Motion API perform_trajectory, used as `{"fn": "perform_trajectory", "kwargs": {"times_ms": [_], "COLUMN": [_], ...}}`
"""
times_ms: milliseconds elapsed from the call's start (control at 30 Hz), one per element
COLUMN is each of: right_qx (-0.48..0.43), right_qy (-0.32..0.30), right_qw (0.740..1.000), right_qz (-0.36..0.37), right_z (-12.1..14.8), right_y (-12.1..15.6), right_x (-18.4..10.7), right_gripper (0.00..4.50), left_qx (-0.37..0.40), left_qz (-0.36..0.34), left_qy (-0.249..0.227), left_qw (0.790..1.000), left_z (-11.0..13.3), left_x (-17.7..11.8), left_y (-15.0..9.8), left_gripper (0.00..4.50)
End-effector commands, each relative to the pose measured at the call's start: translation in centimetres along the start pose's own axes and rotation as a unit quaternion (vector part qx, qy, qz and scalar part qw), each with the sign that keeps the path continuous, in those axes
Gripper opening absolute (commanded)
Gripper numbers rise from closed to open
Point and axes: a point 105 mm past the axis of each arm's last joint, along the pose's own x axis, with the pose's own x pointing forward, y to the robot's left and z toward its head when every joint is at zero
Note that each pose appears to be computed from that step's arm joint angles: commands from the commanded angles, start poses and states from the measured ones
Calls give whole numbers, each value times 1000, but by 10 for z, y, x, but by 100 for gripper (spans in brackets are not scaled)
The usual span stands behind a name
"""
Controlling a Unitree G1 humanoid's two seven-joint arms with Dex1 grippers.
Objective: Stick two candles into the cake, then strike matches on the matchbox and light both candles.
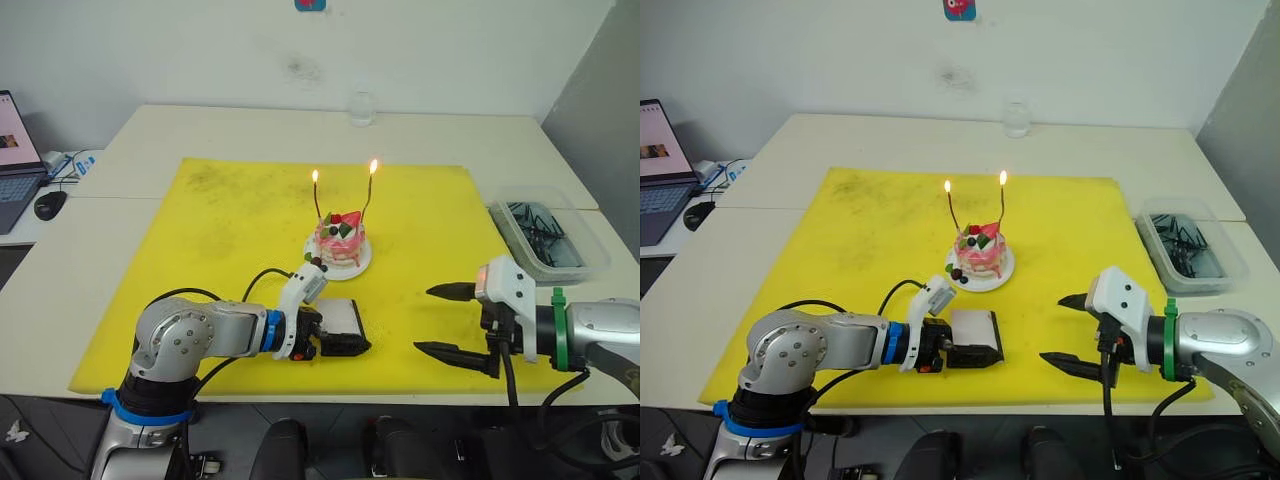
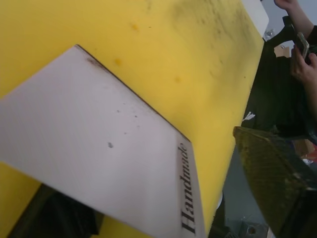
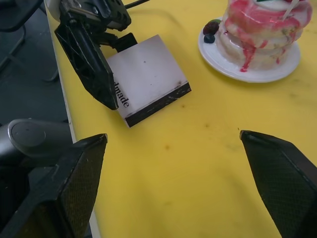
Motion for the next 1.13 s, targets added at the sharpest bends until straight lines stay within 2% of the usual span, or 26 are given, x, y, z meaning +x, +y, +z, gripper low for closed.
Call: {"fn": "perform_trajectory", "kwargs": {"times_ms": [33, 200, 400, 500, 600, 733, 833, 967, 1133], "right_qx": [-23, -30, -49, -63, -94, -118, -119, -117, -124], "right_qy": [1, 5, 10, 16, 19, 22, 31, 40, 48], "right_qw": [1000, 1000, 998, 996, 990, 985, 984, 983, 981], "right_qz": [-2, -5, -28, -62, -102, -125, -125, -132, -143], "right_z": [6, 7, 12, 14, 18, 26, 28, 30, 30], "right_y": [3, 1, -9, -24, -43, -58, -63, -69, -75], "right_x": [-4, -8, -24, -43, -64, -86, -99, -113, -122], "right_gripper": [450, 450, 450, 450, 450, 450, 450, 450, 450], "left_qx": [25, 47, 82, 129, 190, 279, 316, 338, 322], "left_qz": [23, 19, 43, 135, 233, 295, 307, 311, 296], "left_qy": [-14, -24, -15, -32, -78, -93, -93, -73, -75], "left_qw": [999, 998, 996, 982, 951, 909, 893, 886, 896], "left_z": [13, 21, 16, 22, 36, 41, 41, 35, 34], "left_x": [-14, -33, -80, -114, -145, -169, -182, -197, -201], "left_y": [2, -6, -12, 10, 37, 57, 65, 75, 76], "left_gripper": [447, 447, 447, 447, 447, 447, 447, 447, 447]}}
